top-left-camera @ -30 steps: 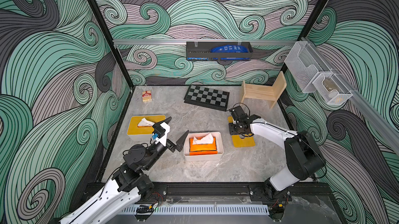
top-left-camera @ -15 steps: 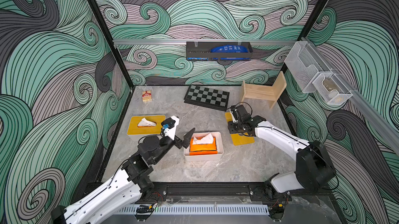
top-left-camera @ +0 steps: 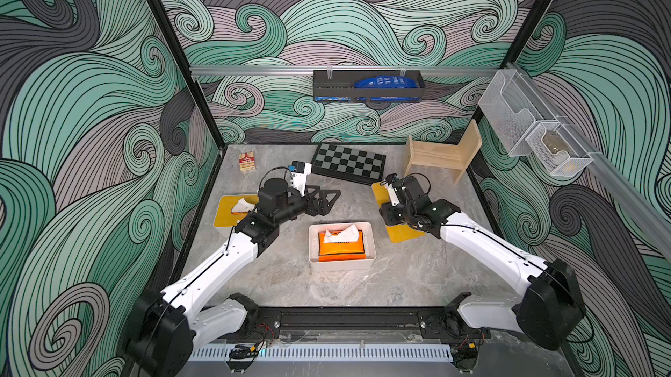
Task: Put the tissue paper into the tissue box
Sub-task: Pick up the box lid from the center of the board.
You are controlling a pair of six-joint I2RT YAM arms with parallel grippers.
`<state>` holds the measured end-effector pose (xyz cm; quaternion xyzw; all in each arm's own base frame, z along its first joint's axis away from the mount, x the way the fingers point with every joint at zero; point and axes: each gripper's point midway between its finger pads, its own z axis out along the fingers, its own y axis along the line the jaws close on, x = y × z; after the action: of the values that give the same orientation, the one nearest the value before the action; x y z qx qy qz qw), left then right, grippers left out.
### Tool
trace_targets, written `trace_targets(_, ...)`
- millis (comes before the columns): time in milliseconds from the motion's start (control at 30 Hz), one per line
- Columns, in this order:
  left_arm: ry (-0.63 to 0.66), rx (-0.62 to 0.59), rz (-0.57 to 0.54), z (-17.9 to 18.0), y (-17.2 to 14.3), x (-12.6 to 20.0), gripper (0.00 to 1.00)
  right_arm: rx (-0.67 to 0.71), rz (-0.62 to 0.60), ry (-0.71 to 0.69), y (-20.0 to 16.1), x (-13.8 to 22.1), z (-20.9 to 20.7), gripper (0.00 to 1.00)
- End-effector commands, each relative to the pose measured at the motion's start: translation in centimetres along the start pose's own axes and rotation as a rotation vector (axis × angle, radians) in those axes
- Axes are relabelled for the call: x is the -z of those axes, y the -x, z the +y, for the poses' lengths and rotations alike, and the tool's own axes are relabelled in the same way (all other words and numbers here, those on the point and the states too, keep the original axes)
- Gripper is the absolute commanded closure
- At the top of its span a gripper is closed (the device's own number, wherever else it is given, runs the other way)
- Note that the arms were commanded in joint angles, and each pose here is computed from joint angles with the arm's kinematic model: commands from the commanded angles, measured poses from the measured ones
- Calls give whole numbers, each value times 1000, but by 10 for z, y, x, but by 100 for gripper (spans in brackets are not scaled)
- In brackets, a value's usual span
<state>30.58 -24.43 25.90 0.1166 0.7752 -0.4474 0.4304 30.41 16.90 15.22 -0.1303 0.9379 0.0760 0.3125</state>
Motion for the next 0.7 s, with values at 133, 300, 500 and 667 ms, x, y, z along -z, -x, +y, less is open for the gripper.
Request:
trace_targets(133,-310,194,97,-36,-3,-25,6,40,-70,57,9,24,13,73)
trace_targets(300,-352,261,164,-37,-14,-51,11,51,-85,83,6,32,17,73)
trace_targets(500,-391,309,243,-44,-25,-78,23,63,-92,99,2,36,19,73)
trace_targets(667,-442,343,262,-53,-30,-93,37,67,-95,111,0,38,22,73)
